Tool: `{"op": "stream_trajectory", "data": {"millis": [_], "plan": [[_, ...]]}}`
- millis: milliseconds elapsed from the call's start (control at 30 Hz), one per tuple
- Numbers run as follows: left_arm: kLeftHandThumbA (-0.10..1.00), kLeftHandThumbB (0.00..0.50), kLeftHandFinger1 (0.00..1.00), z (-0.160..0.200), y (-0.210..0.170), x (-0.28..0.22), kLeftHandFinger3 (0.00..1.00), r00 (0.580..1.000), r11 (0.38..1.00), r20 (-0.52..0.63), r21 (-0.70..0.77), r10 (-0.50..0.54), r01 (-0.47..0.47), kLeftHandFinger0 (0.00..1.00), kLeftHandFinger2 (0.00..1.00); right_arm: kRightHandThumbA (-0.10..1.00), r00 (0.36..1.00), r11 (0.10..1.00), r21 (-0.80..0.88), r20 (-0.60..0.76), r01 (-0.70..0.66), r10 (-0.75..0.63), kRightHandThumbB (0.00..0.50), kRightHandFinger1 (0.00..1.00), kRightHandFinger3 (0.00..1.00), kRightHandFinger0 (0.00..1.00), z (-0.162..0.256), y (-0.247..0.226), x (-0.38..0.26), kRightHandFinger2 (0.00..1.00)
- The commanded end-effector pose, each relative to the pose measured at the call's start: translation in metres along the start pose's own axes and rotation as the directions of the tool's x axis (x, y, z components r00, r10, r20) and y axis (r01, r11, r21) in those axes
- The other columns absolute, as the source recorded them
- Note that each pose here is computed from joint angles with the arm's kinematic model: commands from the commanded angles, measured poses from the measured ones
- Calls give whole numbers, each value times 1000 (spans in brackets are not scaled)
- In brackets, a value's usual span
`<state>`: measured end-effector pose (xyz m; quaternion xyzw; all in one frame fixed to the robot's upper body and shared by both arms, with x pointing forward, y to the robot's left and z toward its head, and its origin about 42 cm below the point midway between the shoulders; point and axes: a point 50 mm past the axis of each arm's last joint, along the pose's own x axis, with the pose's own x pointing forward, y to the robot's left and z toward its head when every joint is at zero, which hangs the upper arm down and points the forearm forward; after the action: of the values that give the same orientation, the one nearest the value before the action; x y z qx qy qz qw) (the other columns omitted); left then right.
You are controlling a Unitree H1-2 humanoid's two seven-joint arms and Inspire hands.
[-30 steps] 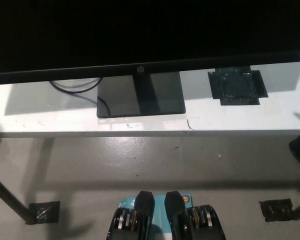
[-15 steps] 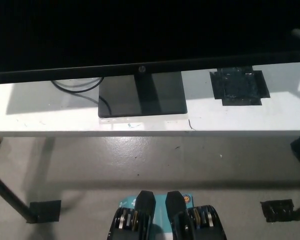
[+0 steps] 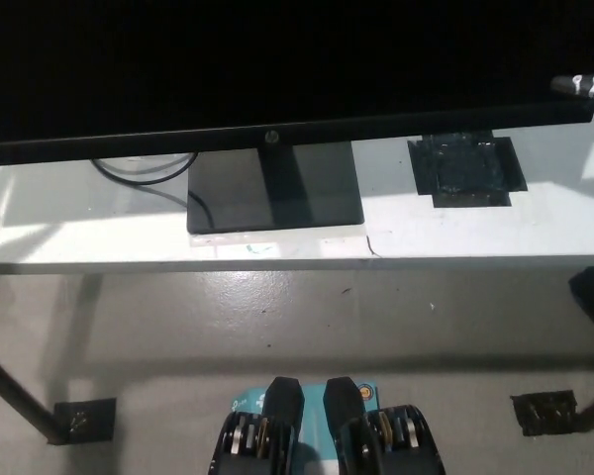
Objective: The monitor is placed at the center of the table and the robot uses both its hand to grab the left and right sides of the monitor to tilt the angle of the monitor downwards
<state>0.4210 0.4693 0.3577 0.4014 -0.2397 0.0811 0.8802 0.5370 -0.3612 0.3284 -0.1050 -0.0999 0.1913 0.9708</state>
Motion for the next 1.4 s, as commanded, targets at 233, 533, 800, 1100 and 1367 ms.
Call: {"op": "stream_trajectory", "data": {"millis": [233,533,800,1100,1367], "plan": [[1000,429,1000,30,19,39,1000,992,990,82,114,-95,85,1000,1000,1000,966,965,-47,-34,-257,256,487,1000,1000,1000,51,10,36,1000],[1000,446,1000,39,-15,78,1000,957,956,92,126,-276,264,1000,1000,949,947,944,-127,-143,-305,287,500,1000,1000,1000,45,-1,16,1000],[894,406,1000,35,-24,87,1000,926,917,12,144,-378,373,1000,1000,855,942,943,-128,-180,-309,284,413,1000,1000,1000,50,2,20,1000],[909,413,1000,-4,-43,69,1000,878,832,-115,281,-465,478,1000,1000,761,936,929,-162,-180,-332,303,500,1000,1000,1000,51,11,31,1000],[856,396,1000,-20,-57,67,1000,839,670,-147,538,-523,512,1000,1000,644,942,843,-432,-238,-321,237,500,1000,1000,1000,55,24,44,1000]]}}
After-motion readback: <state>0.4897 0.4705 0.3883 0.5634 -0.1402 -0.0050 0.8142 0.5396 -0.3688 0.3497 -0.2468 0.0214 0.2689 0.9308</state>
